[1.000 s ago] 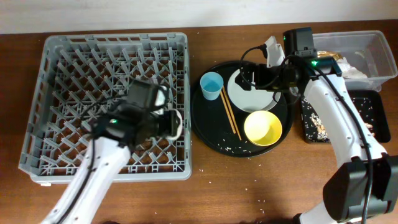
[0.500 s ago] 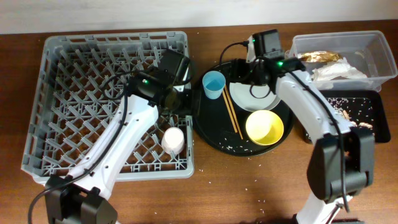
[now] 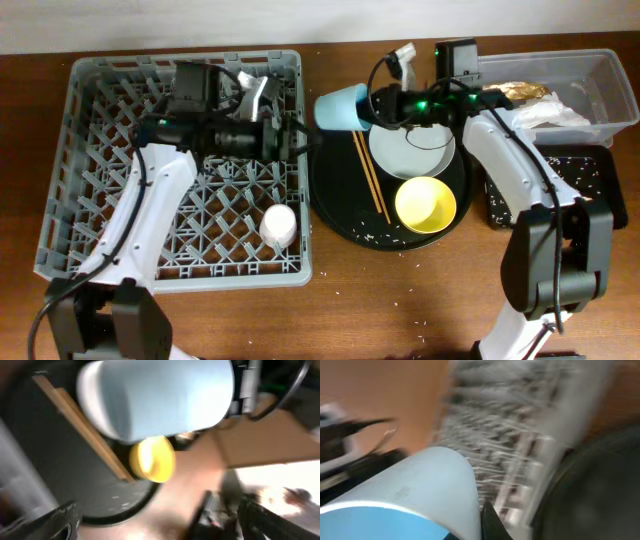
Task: Sort waste into correct bins and load items into the dishwasher rack
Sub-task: 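Grasp the light-blue cup with right gripper and move it toward left, then take the light-blue cup from the right gripper with left gripper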
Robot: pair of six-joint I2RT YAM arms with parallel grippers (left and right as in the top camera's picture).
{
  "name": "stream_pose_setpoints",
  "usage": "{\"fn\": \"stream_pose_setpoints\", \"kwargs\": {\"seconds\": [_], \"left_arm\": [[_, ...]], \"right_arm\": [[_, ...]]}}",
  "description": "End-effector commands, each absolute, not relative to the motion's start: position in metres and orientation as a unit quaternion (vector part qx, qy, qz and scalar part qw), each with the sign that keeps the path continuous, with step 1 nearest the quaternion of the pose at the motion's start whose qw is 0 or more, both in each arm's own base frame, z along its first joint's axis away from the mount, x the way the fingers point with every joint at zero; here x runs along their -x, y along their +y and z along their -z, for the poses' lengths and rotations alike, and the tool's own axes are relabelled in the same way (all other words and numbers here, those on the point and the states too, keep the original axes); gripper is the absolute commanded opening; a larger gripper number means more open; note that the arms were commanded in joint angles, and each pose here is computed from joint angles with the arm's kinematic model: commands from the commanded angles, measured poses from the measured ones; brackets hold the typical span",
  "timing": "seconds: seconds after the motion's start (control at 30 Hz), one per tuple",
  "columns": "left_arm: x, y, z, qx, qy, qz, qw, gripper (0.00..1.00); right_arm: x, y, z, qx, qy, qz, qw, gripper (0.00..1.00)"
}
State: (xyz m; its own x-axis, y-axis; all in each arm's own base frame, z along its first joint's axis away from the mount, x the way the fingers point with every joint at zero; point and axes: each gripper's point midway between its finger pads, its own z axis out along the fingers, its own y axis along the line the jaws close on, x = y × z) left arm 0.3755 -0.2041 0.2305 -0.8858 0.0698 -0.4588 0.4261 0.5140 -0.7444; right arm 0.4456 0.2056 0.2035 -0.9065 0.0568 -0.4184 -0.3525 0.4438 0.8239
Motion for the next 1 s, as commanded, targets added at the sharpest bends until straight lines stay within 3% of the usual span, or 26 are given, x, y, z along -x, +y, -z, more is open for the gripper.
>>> {"fn": "stream_pose_setpoints", "kwargs": {"seconds": [0.0, 0.1, 0.27, 0.37, 0.5, 0.57, 0.6, 0.63, 0.67, 0.7, 0.73, 0.8, 0.9, 0.93, 0.97], "left_arm": [[-0.34, -0.211, -0.264, -0.23, 0.718, 0.631, 0.184, 0.99], [-0.34, -0.203, -0.25, -0.223, 0.713, 0.638, 0.187, 0.99], [-0.341, -0.194, -0.268, -0.243, 0.676, 0.663, 0.209, 0.99], [-0.341, -0.193, -0.268, -0.242, 0.676, 0.664, 0.209, 0.98], [-0.34, -0.193, -0.268, -0.241, 0.676, 0.665, 0.207, 0.63], [-0.34, -0.193, -0.268, -0.241, 0.675, 0.665, 0.208, 0.54], [-0.341, -0.193, -0.268, -0.242, 0.675, 0.665, 0.208, 0.54], [-0.342, -0.191, -0.269, -0.241, 0.675, 0.664, 0.212, 0.76], [-0.342, -0.187, -0.274, -0.246, 0.663, 0.673, 0.217, 0.87], [-0.346, -0.18, -0.276, -0.241, 0.664, 0.671, 0.226, 0.93], [-0.348, -0.175, -0.276, -0.237, 0.665, 0.669, 0.23, 0.93], [-0.353, -0.164, -0.276, -0.226, 0.669, 0.666, 0.239, 0.89], [-0.354, -0.162, -0.276, -0.224, 0.67, 0.666, 0.241, 0.7], [-0.354, -0.164, -0.275, -0.225, 0.67, 0.666, 0.239, 0.55], [-0.351, -0.168, -0.275, -0.228, 0.668, 0.668, 0.234, 0.53]], "right_arm": [[-0.412, 0.239, -0.238, 0.18, 0.759, -0.601, 0.173, 0.04], [-0.399, 0.263, -0.244, 0.217, 0.741, -0.612, 0.168, 0.04], [-0.377, 0.299, -0.241, 0.248, 0.736, -0.613, 0.145, 0.04], [-0.386, 0.311, -0.229, 0.222, 0.77, -0.577, 0.157, 0.04], [-0.391, 0.316, -0.229, 0.213, 0.776, -0.57, 0.166, 0.04], [-0.388, 0.319, -0.228, 0.216, 0.775, -0.571, 0.162, 0.04], [-0.386, 0.321, -0.228, 0.217, 0.775, -0.572, 0.158, 0.04], [-0.384, 0.323, -0.228, 0.215, 0.776, -0.573, 0.155, 0.04], [-0.382, 0.324, -0.228, 0.218, 0.774, -0.575, 0.152, 0.04], [-0.383, 0.324, -0.228, 0.211, 0.776, -0.576, 0.147, 0.04], [-0.383, 0.323, -0.228, 0.209, 0.776, -0.576, 0.147, 0.04], [-0.383, 0.323, -0.228, 0.208, 0.776, -0.576, 0.147, 0.04], [-0.388, 0.324, -0.229, 0.204, 0.779, -0.572, 0.157, 0.04], [-0.393, 0.325, -0.233, 0.206, 0.776, -0.571, 0.172, 0.04], [-0.397, 0.325, -0.234, 0.206, 0.776, -0.568, 0.182, 0.04]]}}
